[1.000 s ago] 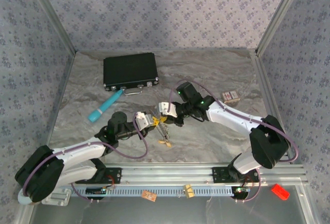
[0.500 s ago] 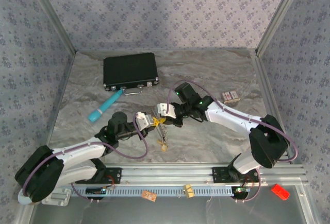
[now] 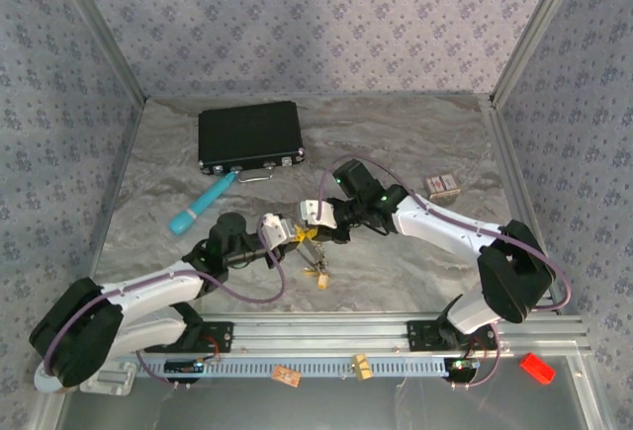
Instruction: Put the keys on the keyring
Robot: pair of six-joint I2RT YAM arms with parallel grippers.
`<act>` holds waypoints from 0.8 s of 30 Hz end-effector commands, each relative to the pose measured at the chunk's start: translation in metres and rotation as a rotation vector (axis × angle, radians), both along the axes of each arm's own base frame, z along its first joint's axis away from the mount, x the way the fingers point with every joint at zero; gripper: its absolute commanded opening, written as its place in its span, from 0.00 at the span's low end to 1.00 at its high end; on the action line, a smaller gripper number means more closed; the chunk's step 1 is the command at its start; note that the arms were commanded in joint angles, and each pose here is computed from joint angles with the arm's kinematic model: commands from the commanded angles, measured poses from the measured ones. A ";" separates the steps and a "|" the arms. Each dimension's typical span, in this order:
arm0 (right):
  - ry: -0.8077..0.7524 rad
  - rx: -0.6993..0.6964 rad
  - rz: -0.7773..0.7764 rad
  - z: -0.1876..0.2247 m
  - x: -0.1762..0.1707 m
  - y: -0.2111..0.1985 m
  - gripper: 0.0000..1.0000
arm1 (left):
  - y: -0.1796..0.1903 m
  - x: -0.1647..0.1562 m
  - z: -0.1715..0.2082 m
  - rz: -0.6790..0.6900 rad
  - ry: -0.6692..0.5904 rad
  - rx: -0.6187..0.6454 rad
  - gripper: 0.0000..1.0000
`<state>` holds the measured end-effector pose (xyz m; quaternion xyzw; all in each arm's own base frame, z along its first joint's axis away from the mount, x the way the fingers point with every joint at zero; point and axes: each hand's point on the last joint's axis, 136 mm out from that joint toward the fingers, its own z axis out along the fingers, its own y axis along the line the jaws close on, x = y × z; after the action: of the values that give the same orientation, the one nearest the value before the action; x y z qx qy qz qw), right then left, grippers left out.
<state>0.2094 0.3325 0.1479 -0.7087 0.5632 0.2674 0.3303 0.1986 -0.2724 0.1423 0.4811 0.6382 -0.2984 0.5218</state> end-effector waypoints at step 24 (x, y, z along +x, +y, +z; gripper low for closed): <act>0.027 0.004 -0.005 -0.008 -0.002 -0.002 0.00 | 0.000 0.005 -0.002 0.037 0.009 -0.029 0.18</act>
<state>0.2112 0.3304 0.1405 -0.7075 0.5671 0.2640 0.3289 0.2057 -0.2698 0.1379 0.4585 0.6536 -0.2932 0.5259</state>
